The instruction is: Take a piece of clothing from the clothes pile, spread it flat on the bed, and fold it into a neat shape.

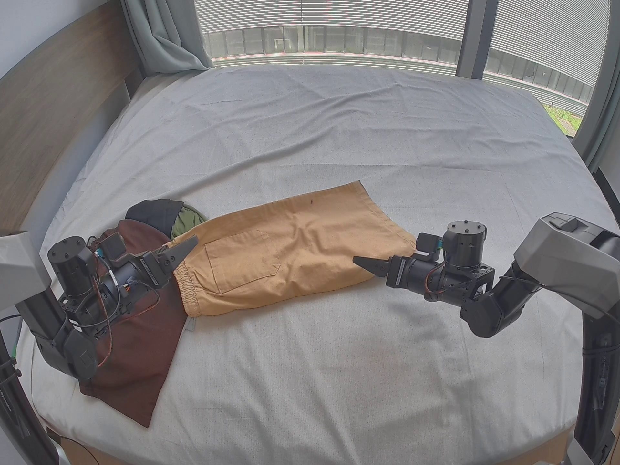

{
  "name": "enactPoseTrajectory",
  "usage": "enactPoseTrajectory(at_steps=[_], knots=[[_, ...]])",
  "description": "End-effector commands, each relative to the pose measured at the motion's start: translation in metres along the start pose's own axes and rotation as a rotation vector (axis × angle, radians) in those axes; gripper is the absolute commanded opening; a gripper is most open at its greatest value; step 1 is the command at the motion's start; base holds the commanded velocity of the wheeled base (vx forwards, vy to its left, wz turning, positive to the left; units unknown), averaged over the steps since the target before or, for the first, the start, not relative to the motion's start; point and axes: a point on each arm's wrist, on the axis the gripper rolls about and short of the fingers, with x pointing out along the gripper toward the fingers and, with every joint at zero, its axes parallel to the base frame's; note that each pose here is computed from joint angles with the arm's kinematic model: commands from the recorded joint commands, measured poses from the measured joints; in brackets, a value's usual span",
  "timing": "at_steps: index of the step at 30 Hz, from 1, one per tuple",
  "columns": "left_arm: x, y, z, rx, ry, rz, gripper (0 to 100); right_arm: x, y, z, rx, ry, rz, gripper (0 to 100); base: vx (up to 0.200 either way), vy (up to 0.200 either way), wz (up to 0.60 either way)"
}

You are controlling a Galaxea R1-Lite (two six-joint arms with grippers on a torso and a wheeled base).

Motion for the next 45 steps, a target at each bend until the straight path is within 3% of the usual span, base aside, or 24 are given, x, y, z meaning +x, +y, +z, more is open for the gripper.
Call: enactPoseTrajectory(at_steps=[1, 19, 26, 45], knots=[[0.000, 0.000, -0.002, 0.008, 0.008, 0.000, 100, 0.008, -0.012, -0.019, 0.018, 0.043, -0.026, 100, 0.000, 0.000, 0.00], [0.000, -0.001, -0.003, 0.005, 0.013, 0.000, 100, 0.034, -0.040, -0.040, 0.038, 0.032, -0.084, 100, 0.000, 0.000, 0.00], [0.000, -0.001, -0.002, 0.007, 0.008, -0.001, 100, 0.060, -0.050, -0.047, 0.097, -0.002, -0.067, 100, 0.000, 0.000, 0.00], [0.001, 0.000, -0.002, 0.006, 0.007, -0.003, 100, 0.116, -0.018, -0.048, 0.134, -0.051, 0.063, 100, 0.000, 0.000, 0.00]])
